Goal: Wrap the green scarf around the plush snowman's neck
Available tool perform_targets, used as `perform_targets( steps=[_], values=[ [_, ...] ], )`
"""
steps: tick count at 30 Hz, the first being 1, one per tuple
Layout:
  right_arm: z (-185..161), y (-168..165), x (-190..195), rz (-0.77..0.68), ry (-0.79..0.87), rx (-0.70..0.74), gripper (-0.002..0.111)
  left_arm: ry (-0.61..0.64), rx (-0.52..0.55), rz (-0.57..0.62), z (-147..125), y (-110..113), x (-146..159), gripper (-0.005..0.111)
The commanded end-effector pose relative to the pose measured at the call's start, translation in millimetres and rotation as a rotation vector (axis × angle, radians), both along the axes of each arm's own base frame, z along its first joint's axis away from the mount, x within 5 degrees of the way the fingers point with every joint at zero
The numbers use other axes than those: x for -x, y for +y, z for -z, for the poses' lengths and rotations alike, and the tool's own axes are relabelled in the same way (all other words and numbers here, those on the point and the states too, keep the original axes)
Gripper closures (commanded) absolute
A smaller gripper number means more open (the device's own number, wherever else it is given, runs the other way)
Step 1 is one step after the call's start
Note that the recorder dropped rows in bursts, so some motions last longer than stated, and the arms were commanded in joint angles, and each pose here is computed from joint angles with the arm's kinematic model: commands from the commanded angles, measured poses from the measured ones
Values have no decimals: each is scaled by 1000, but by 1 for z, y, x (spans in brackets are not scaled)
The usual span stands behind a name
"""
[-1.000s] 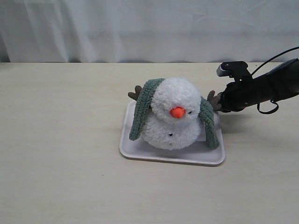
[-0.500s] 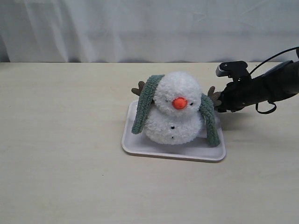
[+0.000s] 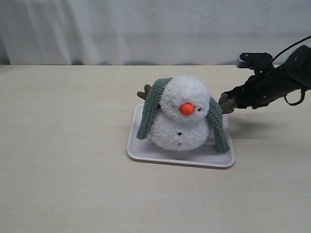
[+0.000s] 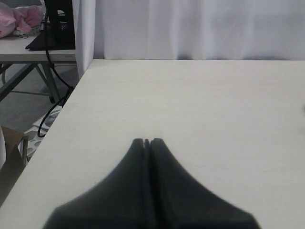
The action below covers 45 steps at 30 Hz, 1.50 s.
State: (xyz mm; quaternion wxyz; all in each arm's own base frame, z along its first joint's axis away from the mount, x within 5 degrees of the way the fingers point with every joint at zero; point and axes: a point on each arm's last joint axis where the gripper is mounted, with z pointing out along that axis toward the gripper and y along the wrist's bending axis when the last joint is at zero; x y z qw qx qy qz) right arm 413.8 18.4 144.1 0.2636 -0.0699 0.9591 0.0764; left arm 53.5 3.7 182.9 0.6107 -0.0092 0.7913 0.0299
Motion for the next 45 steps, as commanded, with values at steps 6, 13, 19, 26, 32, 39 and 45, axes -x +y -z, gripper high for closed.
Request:
perform_targets(
  steps=[6,13,19,26,32,39,45],
  values=[
    [-12,-9,12,50,178,-23,65,-12,-3,5,0,0,0,107],
    [-20,-14,15,62,203,-37,65,-12,-3,5,0,0,0,107],
    [-34,-14,17,68,170,-39,65,-12,-3,5,0,0,0,107],
    [-34,-11,24,69,255,-69,65,-12,-3,5,0,0,0,107],
    [-19,-7,31,81,317,-112,65,-12,-3,5,0,0,0,107],
    [14,-9,37,118,311,-100,65,-12,-3,5,0,0,0,107],
    [44,-6,35,91,355,-130,69,-12,-3,5,0,0,0,107]
  ],
)
